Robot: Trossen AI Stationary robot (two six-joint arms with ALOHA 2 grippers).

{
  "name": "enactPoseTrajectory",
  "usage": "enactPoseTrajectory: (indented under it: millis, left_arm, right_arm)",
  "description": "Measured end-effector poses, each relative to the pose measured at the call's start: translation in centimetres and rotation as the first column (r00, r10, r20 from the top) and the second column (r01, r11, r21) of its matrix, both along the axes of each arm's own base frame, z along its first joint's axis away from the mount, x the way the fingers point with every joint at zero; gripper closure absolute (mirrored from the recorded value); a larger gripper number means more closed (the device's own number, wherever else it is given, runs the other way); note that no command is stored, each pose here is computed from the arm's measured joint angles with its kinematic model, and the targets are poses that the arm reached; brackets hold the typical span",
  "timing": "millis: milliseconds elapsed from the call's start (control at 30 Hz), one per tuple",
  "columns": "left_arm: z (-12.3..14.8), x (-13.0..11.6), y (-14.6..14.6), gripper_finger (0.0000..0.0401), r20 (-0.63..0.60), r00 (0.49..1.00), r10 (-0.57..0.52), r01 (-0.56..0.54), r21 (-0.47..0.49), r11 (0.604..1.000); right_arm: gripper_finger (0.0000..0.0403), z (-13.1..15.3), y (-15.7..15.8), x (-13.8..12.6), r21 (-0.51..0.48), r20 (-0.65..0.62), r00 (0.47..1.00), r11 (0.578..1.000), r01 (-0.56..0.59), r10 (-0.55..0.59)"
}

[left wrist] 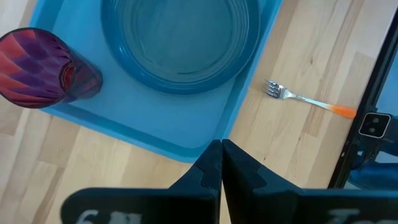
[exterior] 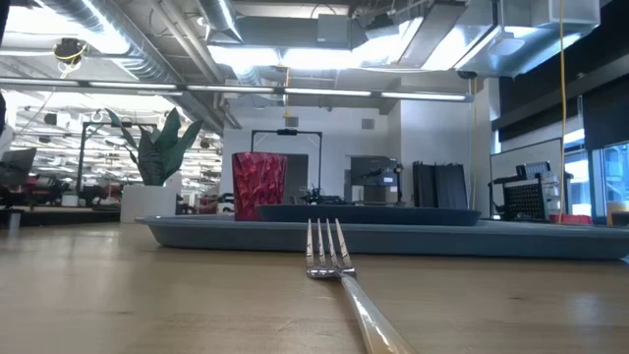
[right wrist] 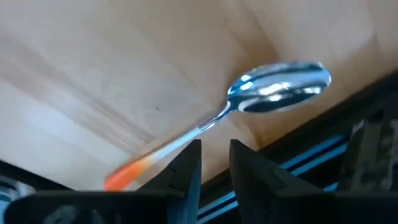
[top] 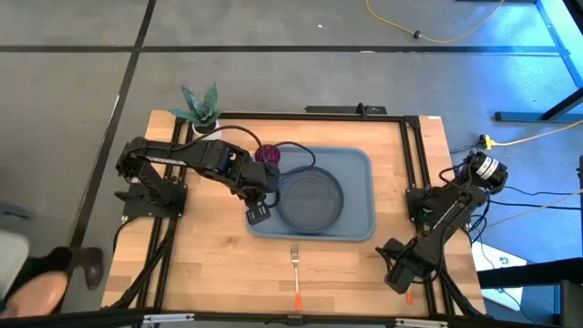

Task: Pick and place plate/cup/fork/spoon on tray
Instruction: Put the orange spoon on the light blue tray to the right of the blue plate

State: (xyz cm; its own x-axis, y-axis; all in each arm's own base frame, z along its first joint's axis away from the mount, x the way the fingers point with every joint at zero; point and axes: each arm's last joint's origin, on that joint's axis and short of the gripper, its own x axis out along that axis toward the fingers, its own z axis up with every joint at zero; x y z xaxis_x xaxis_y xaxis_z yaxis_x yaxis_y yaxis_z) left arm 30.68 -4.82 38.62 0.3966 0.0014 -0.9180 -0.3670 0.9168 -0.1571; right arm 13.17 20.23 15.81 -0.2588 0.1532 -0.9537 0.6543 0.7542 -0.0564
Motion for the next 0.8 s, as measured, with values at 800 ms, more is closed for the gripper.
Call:
enactPoseTrajectory:
  millis: [800]
  left_arm:
    - [0.0, 0.1, 0.0, 0.0401, 0.008, 1.000, -0.003, 0.003, 0.000, 1.000]
  right_arm:
    - [0.0318, -1.8, 0.6, -1.9, 0.076, 0.070, 0.972, 0.971, -0.228, 0.223]
